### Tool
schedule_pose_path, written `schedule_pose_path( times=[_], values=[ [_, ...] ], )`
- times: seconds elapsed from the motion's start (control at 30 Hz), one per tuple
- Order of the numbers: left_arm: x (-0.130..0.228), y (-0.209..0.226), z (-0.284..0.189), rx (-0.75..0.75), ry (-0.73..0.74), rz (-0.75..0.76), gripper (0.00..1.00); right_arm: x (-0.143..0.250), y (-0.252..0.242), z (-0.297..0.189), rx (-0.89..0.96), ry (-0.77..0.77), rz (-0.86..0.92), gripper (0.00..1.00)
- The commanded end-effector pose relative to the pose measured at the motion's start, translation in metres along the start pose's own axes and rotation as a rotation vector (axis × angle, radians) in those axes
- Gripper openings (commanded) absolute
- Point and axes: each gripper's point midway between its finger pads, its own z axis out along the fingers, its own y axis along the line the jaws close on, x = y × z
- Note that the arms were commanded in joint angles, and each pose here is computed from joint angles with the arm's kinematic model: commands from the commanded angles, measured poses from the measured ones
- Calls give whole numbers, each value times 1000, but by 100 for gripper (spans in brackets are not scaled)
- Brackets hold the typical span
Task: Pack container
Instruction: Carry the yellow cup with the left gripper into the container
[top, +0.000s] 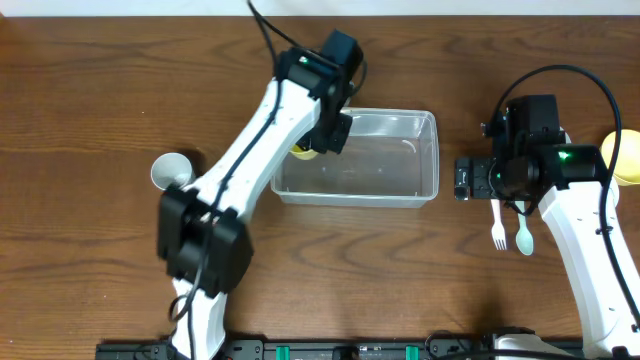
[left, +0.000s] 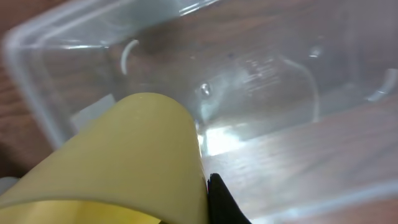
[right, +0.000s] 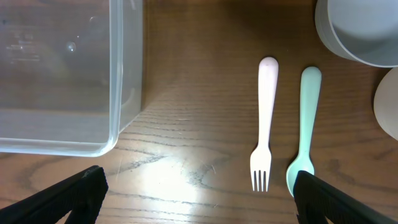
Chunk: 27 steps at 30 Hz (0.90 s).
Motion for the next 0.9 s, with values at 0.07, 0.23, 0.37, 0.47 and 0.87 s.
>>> schedule_pose_path(
  times=[0.07, 0.23, 0.37, 0.47, 0.87],
  values=[
    [-5, 3, 41, -13, 59, 28, 6, -6, -3, -3, 11, -15, 13, 97],
    [-10, 14, 77, -19, 96, 7, 6, -5, -3, -3, 11, -13, 13, 97],
    [-11, 30, 91, -23, 117, -29, 6, -5, -3, -3, 11, -10, 13, 97],
    [-13, 39, 93, -23, 114, -49, 6, -5, -3, -3, 11, -10, 13, 97],
    [-30, 32, 60, -20, 22, 23, 55, -4, -3, -3, 11, -7, 13, 97]
  ],
)
